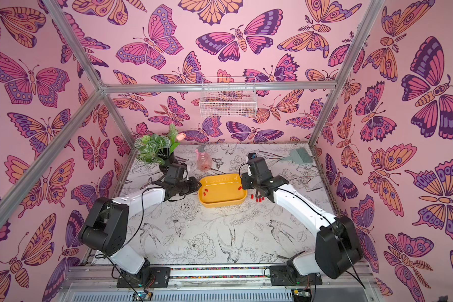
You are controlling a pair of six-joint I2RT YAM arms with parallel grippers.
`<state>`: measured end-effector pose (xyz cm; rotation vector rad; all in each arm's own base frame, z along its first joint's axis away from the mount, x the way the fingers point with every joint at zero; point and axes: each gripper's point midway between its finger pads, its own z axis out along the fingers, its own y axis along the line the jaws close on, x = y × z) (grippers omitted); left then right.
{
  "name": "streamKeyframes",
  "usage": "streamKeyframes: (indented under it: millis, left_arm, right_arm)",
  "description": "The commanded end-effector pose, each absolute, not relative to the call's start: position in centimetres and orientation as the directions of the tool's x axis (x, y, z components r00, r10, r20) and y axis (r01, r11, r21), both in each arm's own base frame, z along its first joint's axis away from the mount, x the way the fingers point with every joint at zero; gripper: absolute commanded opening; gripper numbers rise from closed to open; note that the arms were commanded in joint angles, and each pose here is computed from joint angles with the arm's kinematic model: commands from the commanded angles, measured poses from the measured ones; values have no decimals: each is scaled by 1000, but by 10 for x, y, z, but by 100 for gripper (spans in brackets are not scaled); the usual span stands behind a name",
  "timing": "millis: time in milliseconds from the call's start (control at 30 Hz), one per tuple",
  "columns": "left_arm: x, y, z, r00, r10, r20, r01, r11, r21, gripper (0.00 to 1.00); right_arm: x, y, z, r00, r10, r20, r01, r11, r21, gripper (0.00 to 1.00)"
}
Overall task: Take the screw protection sleeves out of the storage box
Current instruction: Pick up the screw protection sleeve from the storage box.
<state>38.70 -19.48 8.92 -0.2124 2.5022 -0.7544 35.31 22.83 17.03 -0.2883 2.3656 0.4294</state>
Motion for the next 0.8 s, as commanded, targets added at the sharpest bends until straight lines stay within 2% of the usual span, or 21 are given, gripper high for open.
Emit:
streamKeyframes:
  millis: [0, 100, 367, 767]
  left_arm:
    - [387, -196, 89, -858, -269, -437, 7, 845, -534, 28]
    - [386, -195, 90, -856, -271, -440, 7, 845, -534, 25]
    - [386, -197, 91, -857, -266, -441, 15, 844, -537, 25]
    - [386, -202, 94, -857, -245, -453, 40, 845, -533, 30]
  right_arm:
    - [354, 275, 176, -753, -61, -656, -384, 849, 362, 37]
    - [354, 307, 157, -783, -116, -611, -431, 809, 399, 37]
    - [348, 368, 116, -840, -238, -487, -508, 659, 555, 36]
    - [341, 397, 84, -817, -359, -451, -565, 651, 507, 35]
